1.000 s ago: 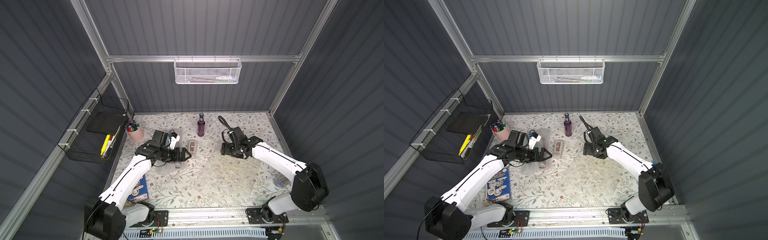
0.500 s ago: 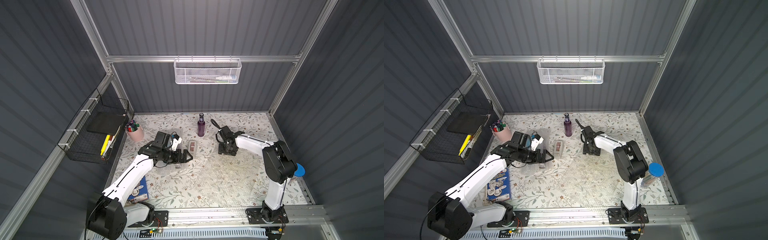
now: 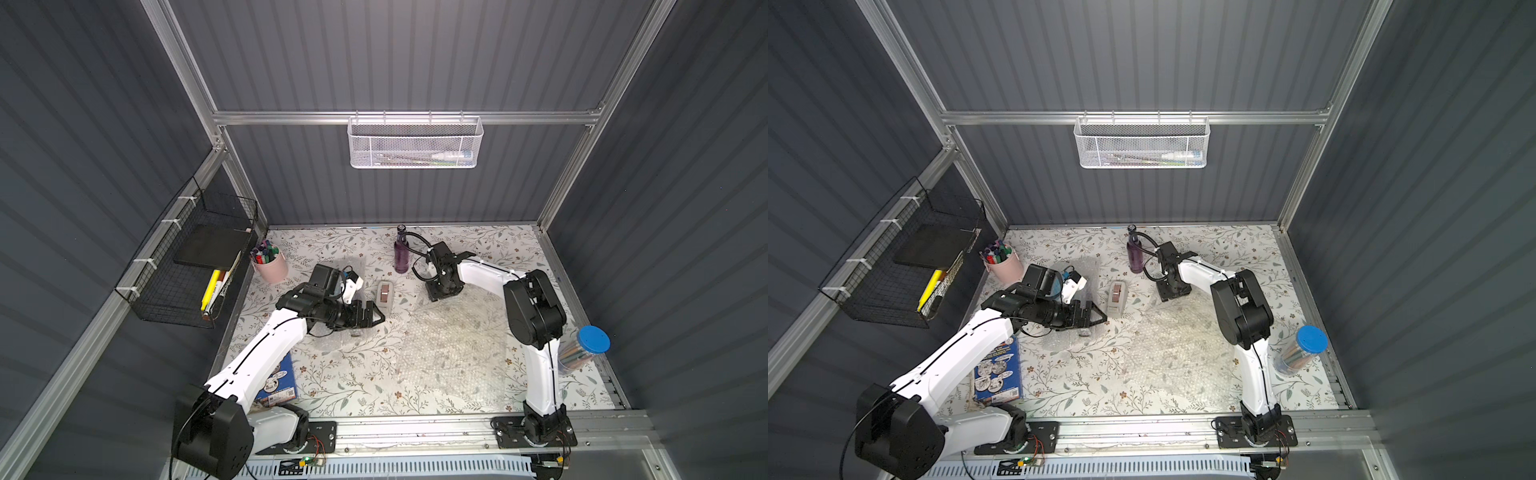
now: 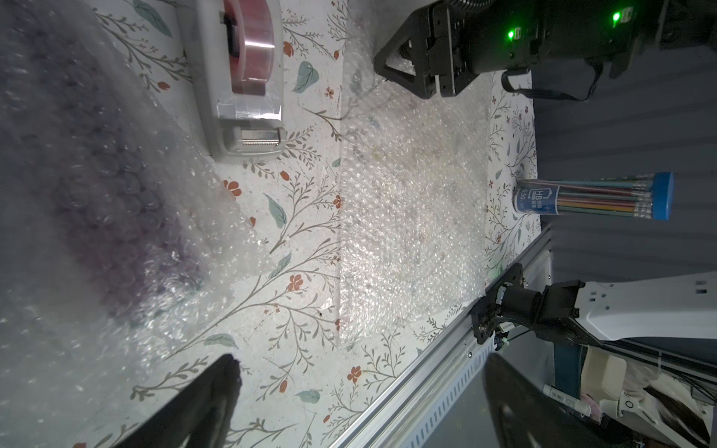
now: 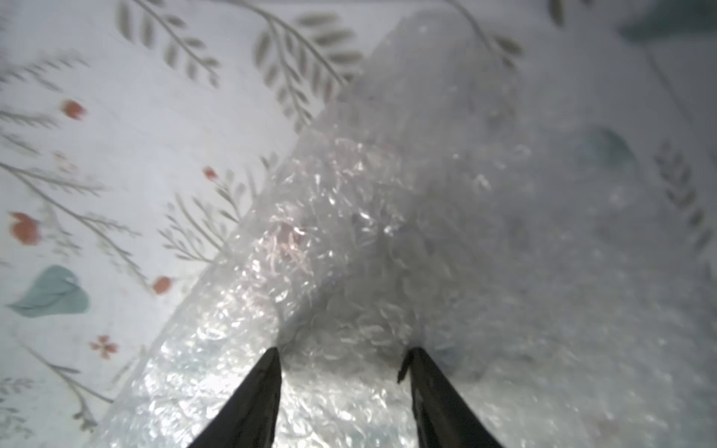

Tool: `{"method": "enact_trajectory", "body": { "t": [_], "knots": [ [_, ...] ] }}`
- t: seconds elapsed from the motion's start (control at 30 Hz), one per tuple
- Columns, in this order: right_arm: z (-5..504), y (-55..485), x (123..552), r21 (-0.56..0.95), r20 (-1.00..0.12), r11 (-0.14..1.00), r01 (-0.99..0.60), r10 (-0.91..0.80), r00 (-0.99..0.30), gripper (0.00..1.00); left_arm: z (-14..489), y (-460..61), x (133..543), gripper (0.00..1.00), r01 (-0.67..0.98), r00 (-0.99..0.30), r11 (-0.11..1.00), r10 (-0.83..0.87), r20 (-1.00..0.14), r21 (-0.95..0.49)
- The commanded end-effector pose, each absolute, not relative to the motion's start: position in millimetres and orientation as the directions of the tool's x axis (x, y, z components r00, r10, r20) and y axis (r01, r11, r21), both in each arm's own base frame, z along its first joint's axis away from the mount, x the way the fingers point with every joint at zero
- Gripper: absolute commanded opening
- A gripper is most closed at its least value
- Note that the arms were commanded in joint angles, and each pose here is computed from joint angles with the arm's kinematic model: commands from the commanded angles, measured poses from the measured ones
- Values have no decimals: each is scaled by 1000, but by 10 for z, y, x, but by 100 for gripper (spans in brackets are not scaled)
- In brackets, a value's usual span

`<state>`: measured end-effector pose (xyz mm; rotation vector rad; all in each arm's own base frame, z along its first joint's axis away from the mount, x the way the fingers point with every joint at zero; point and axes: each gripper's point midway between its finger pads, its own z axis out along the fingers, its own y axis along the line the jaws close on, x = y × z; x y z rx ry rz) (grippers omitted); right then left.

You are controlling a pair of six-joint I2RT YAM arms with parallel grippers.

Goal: Wrap wine bottles in bubble wrap
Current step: Adjust the bubble wrap at the center of the board, then pick up the wine bottle from the center of the board.

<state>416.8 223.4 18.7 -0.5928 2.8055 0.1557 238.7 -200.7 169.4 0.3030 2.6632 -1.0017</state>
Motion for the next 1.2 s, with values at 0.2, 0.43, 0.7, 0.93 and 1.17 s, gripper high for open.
{"method": "enact_trajectory", "body": {
  "t": [0.2, 0.43, 0.7, 0.93, 1.17],
  "knots": [
    [370, 2806, 4101, 86, -377, 633, -770, -694, -613, 57, 1731, -1967, 2346, 99, 278, -944, 750, 98, -316, -600],
    [731, 2699, 4163, 10, -483, 680, -733, -639, -599, 69, 1680, -1998, 2374, 99, 291, -944, 744, 120, -308, -602],
    [1568, 2636, 4313, 77, -844, 677, -732, -347, -410, 85, 1721, -2016, 2396, 99, 307, -937, 736, 124, -326, -604],
    [1837, 2813, 4738, 10, -958, 580, -814, -229, -175, 91, 1794, -2038, 2447, 99, 332, -924, 726, 124, -361, -602],
    [2048, 3116, 5036, 7, -1000, 457, -889, -4, -10, 89, 1972, -2075, 2541, 99, 358, -900, 708, 89, -427, -608]
  ]
}}
